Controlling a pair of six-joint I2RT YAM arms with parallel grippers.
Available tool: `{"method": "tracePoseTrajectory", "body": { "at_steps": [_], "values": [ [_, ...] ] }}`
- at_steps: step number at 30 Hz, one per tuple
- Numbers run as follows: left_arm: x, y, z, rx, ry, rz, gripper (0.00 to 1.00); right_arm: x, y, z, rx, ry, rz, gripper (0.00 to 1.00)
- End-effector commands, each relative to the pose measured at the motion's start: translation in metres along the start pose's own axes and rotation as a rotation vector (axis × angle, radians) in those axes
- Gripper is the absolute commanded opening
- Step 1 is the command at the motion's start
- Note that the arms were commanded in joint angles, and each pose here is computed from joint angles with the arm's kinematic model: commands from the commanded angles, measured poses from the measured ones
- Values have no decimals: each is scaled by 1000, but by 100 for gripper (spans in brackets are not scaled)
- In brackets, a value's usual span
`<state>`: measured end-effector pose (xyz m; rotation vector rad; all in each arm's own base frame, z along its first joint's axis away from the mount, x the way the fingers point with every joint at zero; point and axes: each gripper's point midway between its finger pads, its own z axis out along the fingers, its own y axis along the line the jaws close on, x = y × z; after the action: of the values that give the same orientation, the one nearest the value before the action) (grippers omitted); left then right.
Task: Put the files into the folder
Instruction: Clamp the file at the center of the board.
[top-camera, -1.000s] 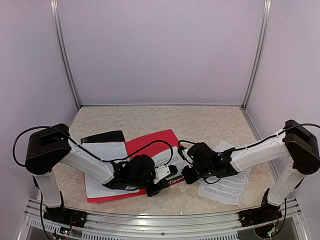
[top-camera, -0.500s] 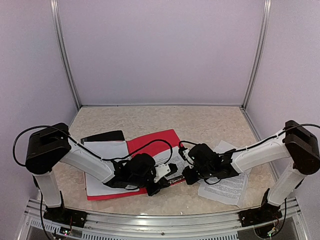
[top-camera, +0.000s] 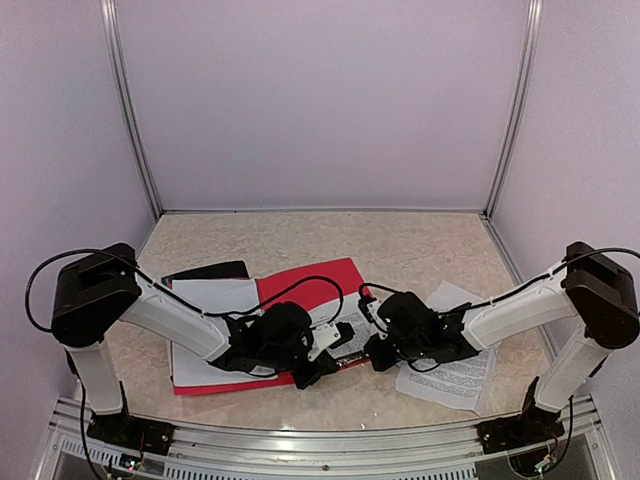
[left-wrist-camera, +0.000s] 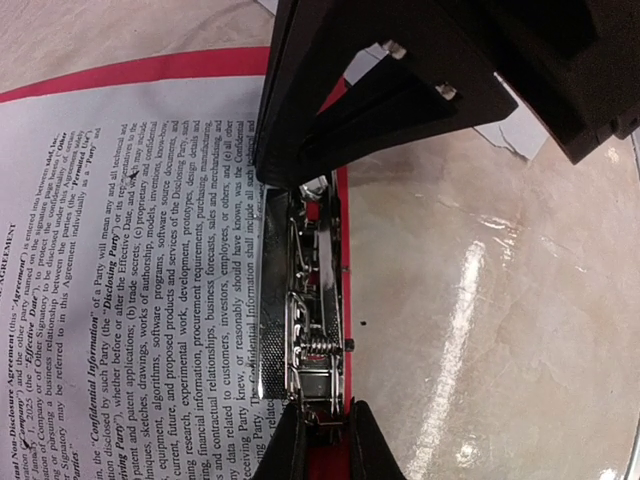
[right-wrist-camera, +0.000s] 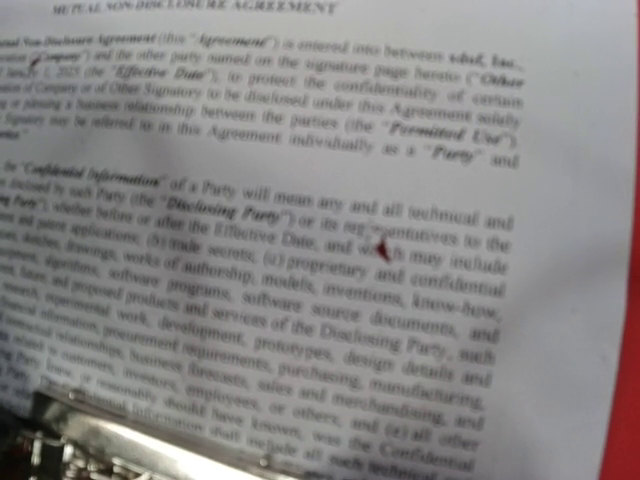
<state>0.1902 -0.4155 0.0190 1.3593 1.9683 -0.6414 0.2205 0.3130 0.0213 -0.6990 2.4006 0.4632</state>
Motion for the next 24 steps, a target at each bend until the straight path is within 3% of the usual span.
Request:
{"method": "tracePoseTrajectory", "body": {
  "at_steps": [1, 15, 24],
  "values": [
    [55, 25, 7, -93, 195, -61, 0, 103, -31, -6, 98, 342, -50, 0],
    [60, 48, 8, -196, 232, -128, 0, 103, -19, -15, 71, 336, -49, 0],
    [58, 44, 11, -175, 237, -141, 0, 105, -13, -12, 58, 336, -43, 0]
  ]
}}
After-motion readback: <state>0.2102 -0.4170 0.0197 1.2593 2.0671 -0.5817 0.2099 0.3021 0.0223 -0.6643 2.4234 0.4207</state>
